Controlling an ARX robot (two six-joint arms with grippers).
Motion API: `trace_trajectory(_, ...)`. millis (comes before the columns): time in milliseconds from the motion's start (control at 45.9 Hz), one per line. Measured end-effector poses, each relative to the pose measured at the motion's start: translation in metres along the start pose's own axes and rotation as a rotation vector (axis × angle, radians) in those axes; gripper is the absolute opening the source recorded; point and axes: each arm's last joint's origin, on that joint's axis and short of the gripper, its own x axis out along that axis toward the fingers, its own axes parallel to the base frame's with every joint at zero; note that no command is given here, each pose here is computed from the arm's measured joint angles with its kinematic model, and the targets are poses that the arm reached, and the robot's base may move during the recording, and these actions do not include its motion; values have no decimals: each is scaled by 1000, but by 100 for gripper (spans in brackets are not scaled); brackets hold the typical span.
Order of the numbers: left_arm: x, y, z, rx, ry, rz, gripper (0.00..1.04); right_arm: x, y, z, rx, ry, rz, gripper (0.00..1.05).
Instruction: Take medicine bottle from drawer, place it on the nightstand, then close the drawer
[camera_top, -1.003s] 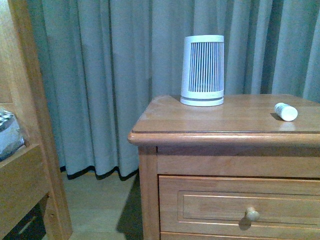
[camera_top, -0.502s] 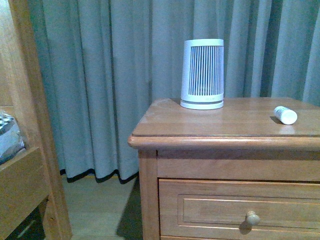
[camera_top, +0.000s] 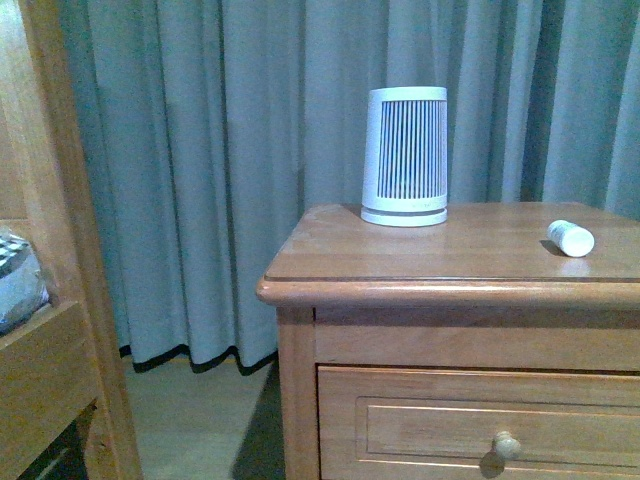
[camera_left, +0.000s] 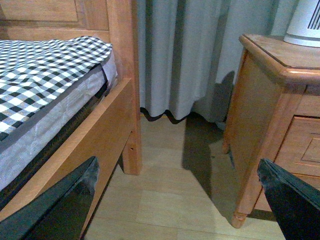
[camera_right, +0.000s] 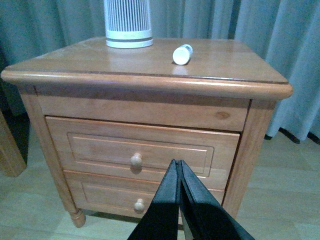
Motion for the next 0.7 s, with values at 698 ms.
trace_trajectory(698,0,0,0,0,0,0,98,-11,0,-2,-2,-5,0,19)
